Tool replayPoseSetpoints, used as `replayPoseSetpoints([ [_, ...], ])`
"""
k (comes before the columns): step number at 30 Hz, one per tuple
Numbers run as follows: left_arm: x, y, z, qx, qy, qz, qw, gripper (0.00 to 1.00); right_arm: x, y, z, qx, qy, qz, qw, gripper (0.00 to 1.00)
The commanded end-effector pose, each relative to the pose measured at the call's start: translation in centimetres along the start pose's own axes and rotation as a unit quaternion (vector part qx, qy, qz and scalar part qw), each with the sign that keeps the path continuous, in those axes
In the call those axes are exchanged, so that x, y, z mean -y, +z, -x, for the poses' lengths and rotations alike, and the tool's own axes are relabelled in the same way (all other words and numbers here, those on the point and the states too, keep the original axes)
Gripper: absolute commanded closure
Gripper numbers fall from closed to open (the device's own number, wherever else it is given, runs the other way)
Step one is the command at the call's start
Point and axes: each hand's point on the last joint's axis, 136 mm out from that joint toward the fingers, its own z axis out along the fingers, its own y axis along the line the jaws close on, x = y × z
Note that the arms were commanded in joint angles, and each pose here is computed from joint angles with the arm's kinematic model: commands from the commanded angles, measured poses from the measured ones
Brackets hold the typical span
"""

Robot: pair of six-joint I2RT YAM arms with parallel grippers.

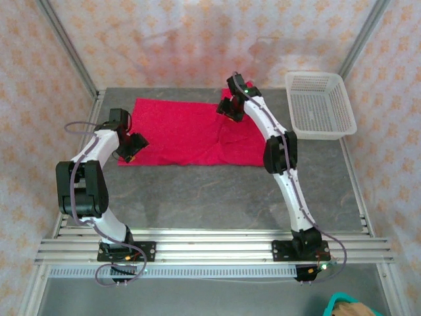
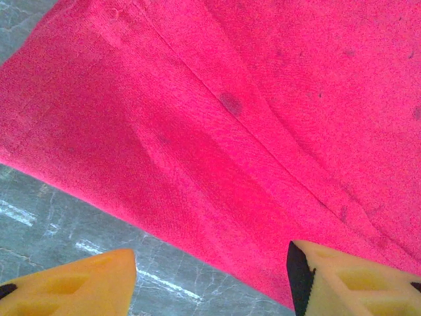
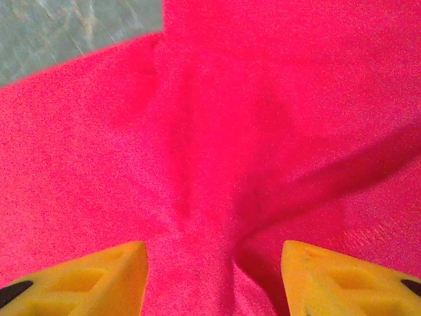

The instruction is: Fold the inside-out t-shirt

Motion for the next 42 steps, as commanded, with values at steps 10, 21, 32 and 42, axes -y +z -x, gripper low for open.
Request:
replayPoseSetpoints([
  [10, 0.7, 0.3, -1.1, -0.009, 0.013, -0.009, 1.0, 0.37, 6.2, -7.9, -5.7, 0.035, -0.019, -0.049, 0.998, 0.41],
  [21, 0.6, 0.6, -1.3, -0.013, 0.015, -0.004, 1.0, 0.37, 8.8, -3.8, -6.3, 0.006, 0.033, -0.059, 0.998, 0.49],
  [32, 0.8, 0.6, -1.1, -0.012, 0.018, -0.004, 1.0, 0.38, 9.2, -2.3, -5.0, 0.008, 0.049, -0.068, 0.996, 0.66],
  [42, 0.9, 0.8, -1.0, -0.014, 0.018, -0.003, 1.0, 0.39, 7.7, -3.4, -3.3, 0.013, 0.035, -0.065, 0.997, 0.98],
])
